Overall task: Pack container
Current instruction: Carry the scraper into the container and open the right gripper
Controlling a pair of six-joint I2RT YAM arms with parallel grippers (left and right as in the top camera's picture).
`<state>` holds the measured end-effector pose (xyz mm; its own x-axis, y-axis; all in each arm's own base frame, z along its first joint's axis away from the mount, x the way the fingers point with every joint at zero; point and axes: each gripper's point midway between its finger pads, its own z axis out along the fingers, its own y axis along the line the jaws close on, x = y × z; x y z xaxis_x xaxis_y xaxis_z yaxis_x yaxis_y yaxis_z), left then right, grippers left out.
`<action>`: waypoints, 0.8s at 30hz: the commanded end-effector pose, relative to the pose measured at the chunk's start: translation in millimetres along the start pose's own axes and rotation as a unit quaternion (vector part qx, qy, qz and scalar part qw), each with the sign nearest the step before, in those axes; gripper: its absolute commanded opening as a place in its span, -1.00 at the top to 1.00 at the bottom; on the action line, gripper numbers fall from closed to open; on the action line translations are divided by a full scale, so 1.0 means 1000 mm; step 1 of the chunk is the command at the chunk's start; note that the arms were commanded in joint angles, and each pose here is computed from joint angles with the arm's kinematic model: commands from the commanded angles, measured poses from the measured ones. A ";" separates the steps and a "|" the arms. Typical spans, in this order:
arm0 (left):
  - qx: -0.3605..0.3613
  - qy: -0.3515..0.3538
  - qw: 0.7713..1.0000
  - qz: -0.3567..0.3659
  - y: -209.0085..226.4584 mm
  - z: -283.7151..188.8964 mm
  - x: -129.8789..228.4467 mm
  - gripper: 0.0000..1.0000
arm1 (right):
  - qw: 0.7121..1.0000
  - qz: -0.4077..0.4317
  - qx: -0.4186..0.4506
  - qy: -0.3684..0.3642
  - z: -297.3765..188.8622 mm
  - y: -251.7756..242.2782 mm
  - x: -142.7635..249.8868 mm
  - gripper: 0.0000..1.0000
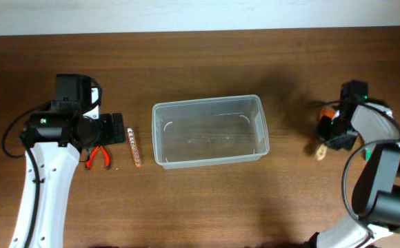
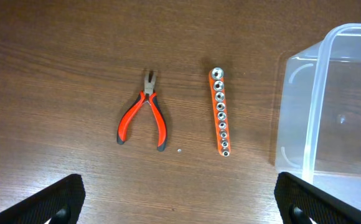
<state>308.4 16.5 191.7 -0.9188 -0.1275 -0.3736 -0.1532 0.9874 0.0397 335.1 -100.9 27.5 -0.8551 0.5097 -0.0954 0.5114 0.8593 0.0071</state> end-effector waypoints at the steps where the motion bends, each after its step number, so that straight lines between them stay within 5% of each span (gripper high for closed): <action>1: -0.007 -0.001 1.000 0.006 0.004 -0.001 0.001 -0.99 | 0.993 -0.059 -0.019 -0.102 -0.071 0.020 -0.037 0.92; 9: -0.006 -0.005 1.000 0.006 0.003 -0.001 -0.001 -0.99 | 0.937 -0.270 -0.063 -0.213 -0.197 0.085 -0.036 0.93; 14: -0.006 -0.005 1.000 0.006 0.003 -0.001 -0.001 -0.99 | 0.826 -0.491 -0.100 -0.258 -0.250 0.149 0.008 0.92; 19: -0.006 -0.006 1.000 0.006 0.003 -0.001 -0.001 -0.99 | 0.700 -0.675 -0.105 -0.209 -0.238 0.189 0.073 0.92; 24: -0.005 -0.007 1.000 0.006 0.003 -0.001 -0.002 -0.98 | 0.624 -0.756 -0.110 -0.165 -0.213 0.219 0.106 0.92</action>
<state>310.0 16.6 192.3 -0.9161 -0.1271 -0.3803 -0.1533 0.9874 0.0391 339.7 128.1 242.5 -0.4337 -0.8101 -0.3944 -0.8254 0.5328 -0.1867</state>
